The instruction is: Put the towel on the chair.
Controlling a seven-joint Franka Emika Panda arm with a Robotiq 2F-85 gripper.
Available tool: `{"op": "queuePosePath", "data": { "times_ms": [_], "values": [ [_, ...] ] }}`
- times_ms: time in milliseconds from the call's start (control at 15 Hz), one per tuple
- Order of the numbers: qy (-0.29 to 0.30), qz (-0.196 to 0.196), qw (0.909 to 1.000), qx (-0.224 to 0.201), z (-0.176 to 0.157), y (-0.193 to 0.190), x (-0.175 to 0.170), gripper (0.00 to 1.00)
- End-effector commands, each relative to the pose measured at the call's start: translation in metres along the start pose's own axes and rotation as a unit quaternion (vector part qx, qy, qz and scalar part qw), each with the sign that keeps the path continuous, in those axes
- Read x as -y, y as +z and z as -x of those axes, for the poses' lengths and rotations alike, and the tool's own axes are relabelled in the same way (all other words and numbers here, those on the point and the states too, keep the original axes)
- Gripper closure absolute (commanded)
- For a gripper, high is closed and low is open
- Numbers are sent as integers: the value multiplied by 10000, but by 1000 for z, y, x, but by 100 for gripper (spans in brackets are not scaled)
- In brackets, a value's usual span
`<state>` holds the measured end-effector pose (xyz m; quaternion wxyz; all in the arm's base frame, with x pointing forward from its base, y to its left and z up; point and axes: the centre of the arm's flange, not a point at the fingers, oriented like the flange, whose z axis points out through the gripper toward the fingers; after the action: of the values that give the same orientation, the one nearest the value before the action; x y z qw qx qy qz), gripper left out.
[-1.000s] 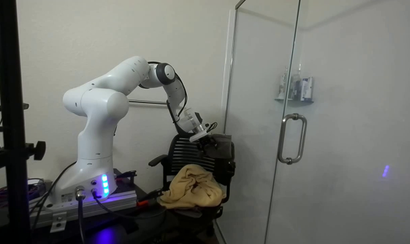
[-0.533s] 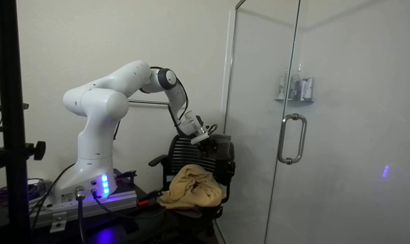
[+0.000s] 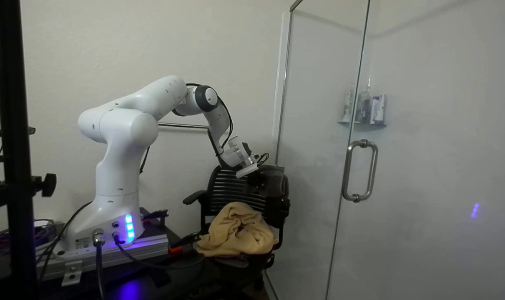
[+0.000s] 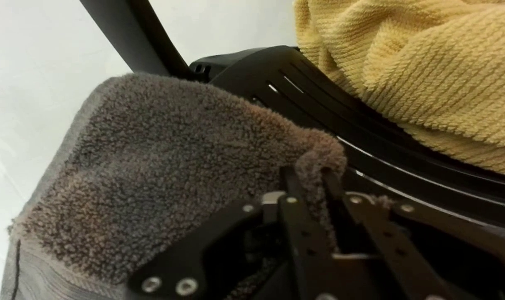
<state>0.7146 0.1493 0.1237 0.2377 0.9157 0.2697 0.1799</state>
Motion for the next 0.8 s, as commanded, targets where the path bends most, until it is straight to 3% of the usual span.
{"op": "queuePosePath", "data": {
  "times_ms": [0, 133, 267, 400, 733],
  "values": [
    [97, -187, 9998, -16, 0, 6, -5, 100],
    [246, -376, 9988, 214, 4, 2, -8, 99],
    [323, -805, 9956, 354, 14, -20, -18, 99],
    [332, -1074, 9915, 657, 30, -68, -34, 99],
    [538, -655, 9899, 1137, 29, -158, -54, 99]
  ]
}}
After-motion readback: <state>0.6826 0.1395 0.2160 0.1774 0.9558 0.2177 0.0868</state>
